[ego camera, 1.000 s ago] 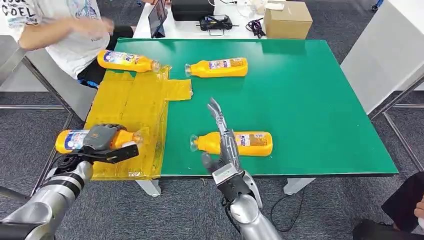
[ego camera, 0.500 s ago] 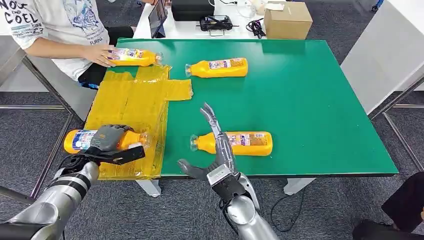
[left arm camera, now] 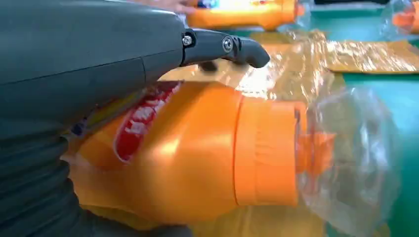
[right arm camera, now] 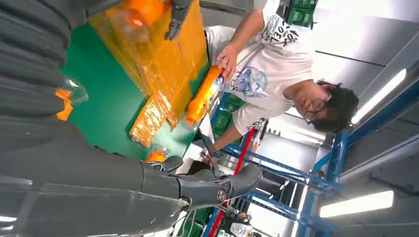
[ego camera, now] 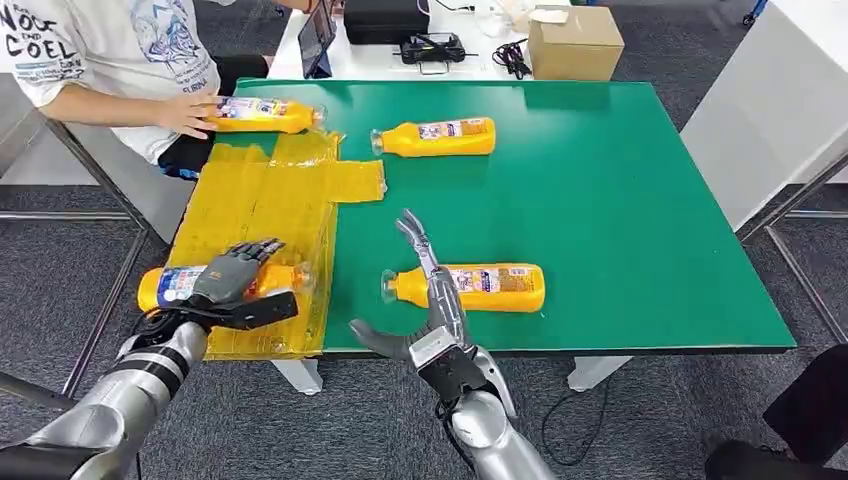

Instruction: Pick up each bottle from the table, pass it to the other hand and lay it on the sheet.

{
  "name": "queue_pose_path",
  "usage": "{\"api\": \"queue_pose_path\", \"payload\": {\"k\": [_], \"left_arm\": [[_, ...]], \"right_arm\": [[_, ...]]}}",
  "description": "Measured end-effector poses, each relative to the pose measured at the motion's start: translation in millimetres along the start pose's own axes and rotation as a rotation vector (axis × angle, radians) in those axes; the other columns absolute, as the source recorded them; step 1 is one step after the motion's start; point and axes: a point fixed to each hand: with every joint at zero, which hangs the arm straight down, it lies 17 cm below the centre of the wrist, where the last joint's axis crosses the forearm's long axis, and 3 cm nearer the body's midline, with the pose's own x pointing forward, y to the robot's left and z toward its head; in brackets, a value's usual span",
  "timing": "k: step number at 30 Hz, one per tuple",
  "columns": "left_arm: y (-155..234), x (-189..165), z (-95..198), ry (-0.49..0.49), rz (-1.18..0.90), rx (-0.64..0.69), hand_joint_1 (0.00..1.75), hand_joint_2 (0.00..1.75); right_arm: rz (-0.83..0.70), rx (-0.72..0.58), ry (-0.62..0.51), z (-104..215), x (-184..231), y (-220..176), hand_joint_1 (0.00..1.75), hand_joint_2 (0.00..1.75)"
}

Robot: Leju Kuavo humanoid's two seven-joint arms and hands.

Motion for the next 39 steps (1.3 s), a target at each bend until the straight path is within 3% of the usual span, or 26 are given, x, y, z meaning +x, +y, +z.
{"api": "queue_pose_path", "payload": {"k": [14,24,33,36,39], "left_arm": [[-4,6,-1,-0.004,0.098,-0.024,0.00,0.00],[2,43,-5,-0.115,0.406,-0.013,0.00,0.00],[4,57,-8,-0.143,0.441,0.006,0.00,0.00],[14,61,-10,-0.155,0.499,0.053,0.00,0.00],[54,57,-18,-0.109,0.532,0.286,0.00,0.00]], "right_arm": [[-0.001,0.005,0.008,1,-3,1,0.00,1.75],[0.000,0.010,0.018,1,-7,4,0.00,1.75],[0.000,0.014,0.025,1,-10,6,0.00,1.75],[0.003,0.011,0.027,1,-11,5,0.00,1.75],[0.022,0.008,0.035,1,-13,4,0.00,1.75]]}}
